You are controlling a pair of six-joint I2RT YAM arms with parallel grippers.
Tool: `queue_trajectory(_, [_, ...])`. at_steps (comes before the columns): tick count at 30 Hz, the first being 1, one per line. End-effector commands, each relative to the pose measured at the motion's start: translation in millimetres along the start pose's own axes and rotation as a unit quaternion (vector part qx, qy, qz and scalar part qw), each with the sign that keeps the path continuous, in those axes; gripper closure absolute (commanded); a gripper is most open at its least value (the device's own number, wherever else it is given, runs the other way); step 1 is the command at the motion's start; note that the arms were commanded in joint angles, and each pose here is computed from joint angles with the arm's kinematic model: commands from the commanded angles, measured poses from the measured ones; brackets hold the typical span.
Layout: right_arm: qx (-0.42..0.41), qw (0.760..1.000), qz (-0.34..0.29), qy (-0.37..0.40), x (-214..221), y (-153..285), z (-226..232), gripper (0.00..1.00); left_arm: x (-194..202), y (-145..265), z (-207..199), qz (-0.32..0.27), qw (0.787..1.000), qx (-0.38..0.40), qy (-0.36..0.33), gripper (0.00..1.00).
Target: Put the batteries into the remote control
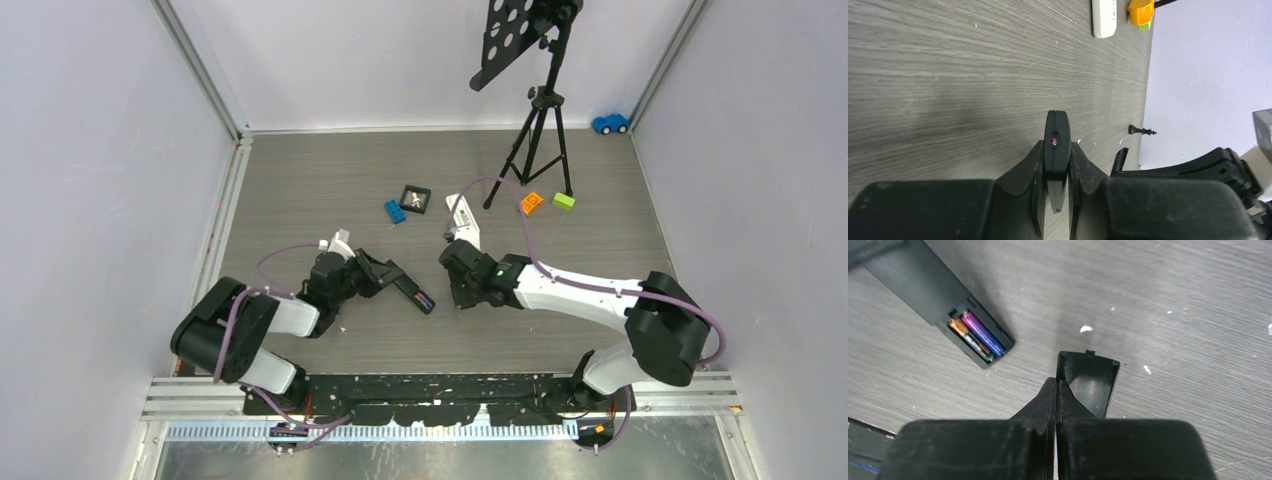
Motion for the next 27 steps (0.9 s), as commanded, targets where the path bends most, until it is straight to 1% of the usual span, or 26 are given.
queue_trajectory(1, [-0.005, 0.994, -0.058, -0.094, -18, 3, -6, 1.0, -10, -18, -10, -0.041, 0.998, 0.039, -0.01, 0.98])
queue_trajectory(3, [-0.002, 0.991, -0.063, -0.117, -22, 0, -9, 1.0, -5, -24, -6, -0.032, 0.999, 0.039, -0.005, 0.94])
queue_trajectory(7, [0.004, 0.988, -0.062, -0.142, -25, -7, -11, 1.0, 4, -29, 4, -0.029, 0.999, 0.035, 0.005, 0.78])
queue_trajectory(8, [0.0, 0.987, -0.063, -0.146, -25, -8, -11, 1.0, 6, -29, 7, -0.027, 0.999, 0.031, 0.008, 0.73])
queue_trajectory(11, [-0.006, 0.986, -0.062, -0.154, -25, -9, -11, 1.0, 10, -28, 11, -0.021, 0.999, 0.024, 0.015, 0.55])
queue_trajectory(12, [-0.007, 0.986, -0.062, -0.155, -26, -9, -11, 1.0, 11, -28, 12, -0.02, 0.999, 0.023, 0.017, 0.51])
queue_trajectory(17, [-0.013, 0.985, -0.061, -0.16, -28, -6, -13, 1.0, 10, -28, 13, -0.008, 1.0, -0.002, 0.014, 0.36])
queue_trajectory(20, [-0.015, 0.984, -0.059, -0.165, -28, -5, -15, 1.0, 8, -28, 11, 0.008, 0.999, -0.025, 0.02, 0.3])
queue_trajectory(22, [-0.022, 0.983, -0.059, -0.172, -30, -3, -15, 1.0, 6, -28, 9, 0.026, 0.998, -0.05, 0.027, 0.25])
queue_trajectory(23, [-0.024, 0.983, -0.058, -0.174, -30, -1, -16, 1.0, 5, -27, 9, 0.041, 0.996, -0.069, 0.029, 0.24])
queue_trajectory(24, [-0.027, 0.982, -0.058, -0.177, -31, 0, -16, 1.0, 8, -25, 11, 0.069, 0.992, -0.101, 0.034, 0.23])
queue_trajectory(27, [-0.035, 0.979, -0.059, -0.191, -34, 3, -16, 1.0, 4, -21, 8, 0.096, 0.984, -0.146, 0.035, 0.18])
Point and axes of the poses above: each gripper's point midway between its finger pads, its own y axis back along the fingers, its own z axis along the line the jaws close on, x = y × z, the point moved 10 cm from there along y, back along the fingers, and after that the axes turned 15 degrees about -y, right-handed, at the moved point
